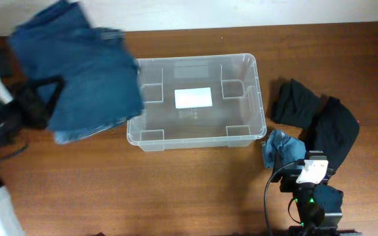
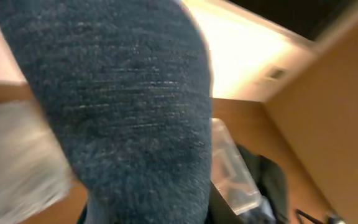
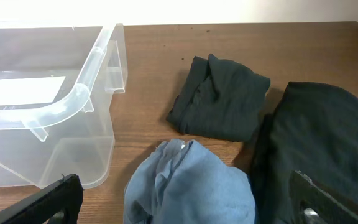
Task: Pack container
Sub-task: 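Lift the dark jeans with the left gripper and lower into the bin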
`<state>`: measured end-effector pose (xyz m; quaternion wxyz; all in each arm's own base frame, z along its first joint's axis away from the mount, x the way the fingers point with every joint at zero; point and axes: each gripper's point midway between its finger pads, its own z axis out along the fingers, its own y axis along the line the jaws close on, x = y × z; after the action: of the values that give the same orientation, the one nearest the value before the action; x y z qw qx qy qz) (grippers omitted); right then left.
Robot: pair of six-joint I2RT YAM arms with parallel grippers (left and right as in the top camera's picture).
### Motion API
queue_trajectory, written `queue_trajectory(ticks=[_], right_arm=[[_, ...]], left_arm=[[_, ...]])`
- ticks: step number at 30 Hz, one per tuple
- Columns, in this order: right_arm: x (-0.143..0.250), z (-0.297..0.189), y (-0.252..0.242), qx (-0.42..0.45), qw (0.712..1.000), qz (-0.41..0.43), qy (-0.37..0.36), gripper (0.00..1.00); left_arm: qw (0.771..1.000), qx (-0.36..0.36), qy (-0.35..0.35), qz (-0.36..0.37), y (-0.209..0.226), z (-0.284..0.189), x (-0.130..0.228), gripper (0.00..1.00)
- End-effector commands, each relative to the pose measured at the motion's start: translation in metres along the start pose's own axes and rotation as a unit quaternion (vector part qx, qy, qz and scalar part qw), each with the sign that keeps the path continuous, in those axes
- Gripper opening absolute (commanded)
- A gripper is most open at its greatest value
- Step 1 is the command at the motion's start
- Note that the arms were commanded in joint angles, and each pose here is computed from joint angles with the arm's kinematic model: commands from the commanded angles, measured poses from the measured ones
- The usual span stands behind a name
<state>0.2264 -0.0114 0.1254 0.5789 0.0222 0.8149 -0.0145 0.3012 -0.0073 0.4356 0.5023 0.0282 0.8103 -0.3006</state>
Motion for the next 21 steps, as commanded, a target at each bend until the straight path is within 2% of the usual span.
queue_trajectory(ticks=[1, 7, 11, 14, 16, 21], right_arm=[[0.002, 0.001, -0.002, 0.004, 1.0, 0.007, 0.001, 0.98], [0.002, 0.001, -0.002, 0.004, 1.0, 0.007, 0.001, 0.98], [0.002, 0.001, -0.002, 0.004, 1.0, 0.007, 0.001, 0.98], [0.002, 0.001, -0.002, 0.004, 1.0, 0.007, 0.001, 0.98], [0.002, 0.001, -0.002, 0.004, 1.0, 0.007, 0.001, 0.98], [0.002, 0.001, -0.002, 0.004, 1.0, 0.007, 0.001, 0.99]], left_arm=[[0.996, 0.09, 0.009, -0.013, -0.053, 0.034, -0.011, 0.0], [0.991, 0.113, 0.055, -0.037, -0.096, 0.129, 0.006, 0.0], [0.981, 0.112, 0.127, -0.095, -0.121, 0.211, 0.056, 0.0], [0.971, 0.117, 0.168, -0.127, -0.133, 0.253, 0.09, 0.0], [0.968, 0.084, 0.19, -0.142, -0.126, 0.289, 0.12, 0.0], [0.962, 0.048, 0.223, -0.151, -0.111, 0.319, 0.157, 0.0]])
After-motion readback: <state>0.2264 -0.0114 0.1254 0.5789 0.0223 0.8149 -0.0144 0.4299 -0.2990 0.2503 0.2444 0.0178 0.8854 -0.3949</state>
